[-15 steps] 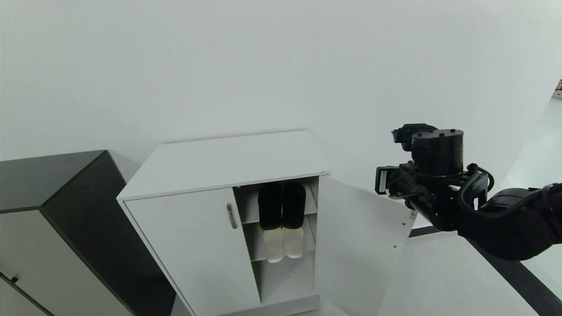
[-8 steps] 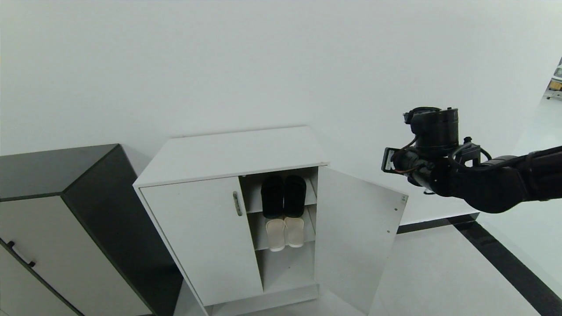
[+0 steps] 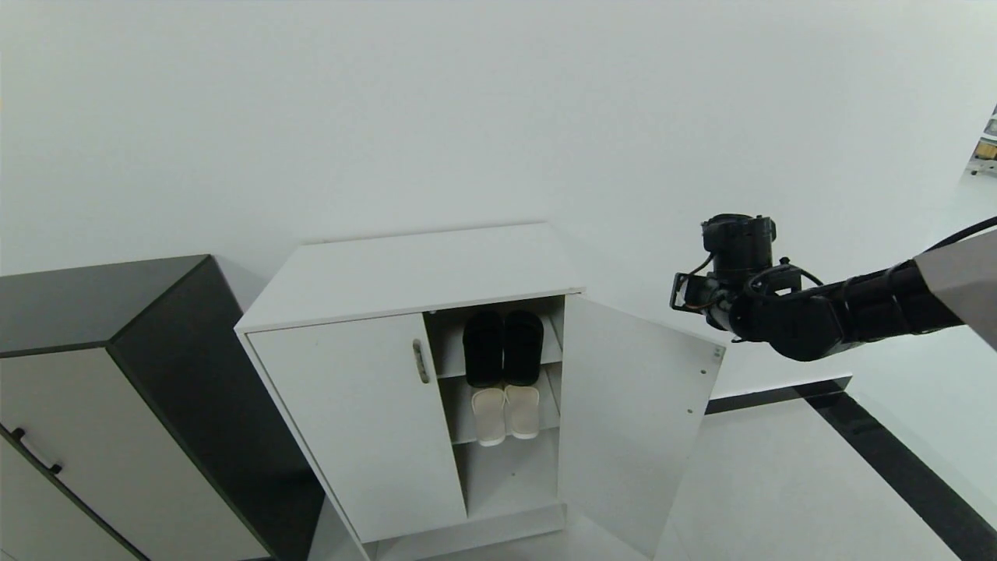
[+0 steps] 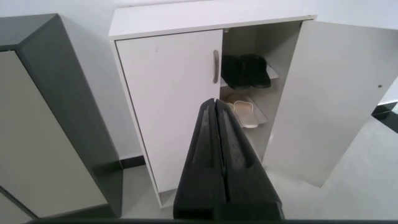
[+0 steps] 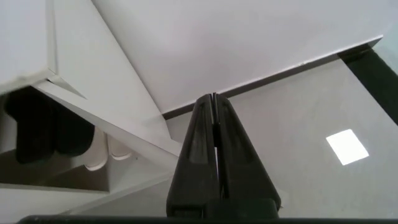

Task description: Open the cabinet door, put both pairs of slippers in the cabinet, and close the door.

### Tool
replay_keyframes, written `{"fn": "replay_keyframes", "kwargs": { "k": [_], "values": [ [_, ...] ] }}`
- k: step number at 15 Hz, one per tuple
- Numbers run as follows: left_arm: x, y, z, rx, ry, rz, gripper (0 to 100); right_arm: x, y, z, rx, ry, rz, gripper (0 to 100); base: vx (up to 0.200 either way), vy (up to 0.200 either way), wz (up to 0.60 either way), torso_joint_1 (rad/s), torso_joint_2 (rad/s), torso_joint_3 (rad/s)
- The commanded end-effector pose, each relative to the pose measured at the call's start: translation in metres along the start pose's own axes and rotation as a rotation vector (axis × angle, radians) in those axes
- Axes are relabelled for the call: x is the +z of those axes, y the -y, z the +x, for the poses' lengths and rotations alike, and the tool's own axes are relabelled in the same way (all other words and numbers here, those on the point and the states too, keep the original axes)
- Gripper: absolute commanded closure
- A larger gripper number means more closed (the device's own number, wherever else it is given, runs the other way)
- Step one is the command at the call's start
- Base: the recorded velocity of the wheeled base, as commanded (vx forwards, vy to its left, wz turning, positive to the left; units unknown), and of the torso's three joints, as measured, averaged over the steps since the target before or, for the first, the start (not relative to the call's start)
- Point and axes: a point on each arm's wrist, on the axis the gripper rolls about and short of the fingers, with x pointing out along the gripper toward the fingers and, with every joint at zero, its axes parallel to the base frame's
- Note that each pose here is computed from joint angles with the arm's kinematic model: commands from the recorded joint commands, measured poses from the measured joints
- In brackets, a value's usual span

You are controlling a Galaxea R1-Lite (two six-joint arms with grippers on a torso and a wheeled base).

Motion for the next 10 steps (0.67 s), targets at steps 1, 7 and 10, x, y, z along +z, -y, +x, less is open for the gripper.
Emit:
{"fn": "replay_keyframes", "kwargs": {
  "k": [1, 7, 10],
  "values": [
    [0.0, 0.0, 0.0, 0.0, -0.001, 0.0, 100, -0.018, -0.001, 0.016, -0.016, -0.039, -0.019, 100, 0.0, 0.0, 0.0, 0.0, 0.0, 0.0],
    [0.0, 0.0, 0.0, 0.001, -0.001, 0.0, 100, -0.029, -0.001, 0.022, -0.024, -0.064, -0.032, 100, 0.0, 0.0, 0.0, 0.0, 0.0, 0.0],
    [0.0, 0.0, 0.0, 0.001, -0.001, -0.002, 100, -0.032, -0.001, 0.023, -0.027, -0.073, -0.038, 100, 0.0, 0.0, 0.0, 0.0, 0.0, 0.0]
  ]
}}
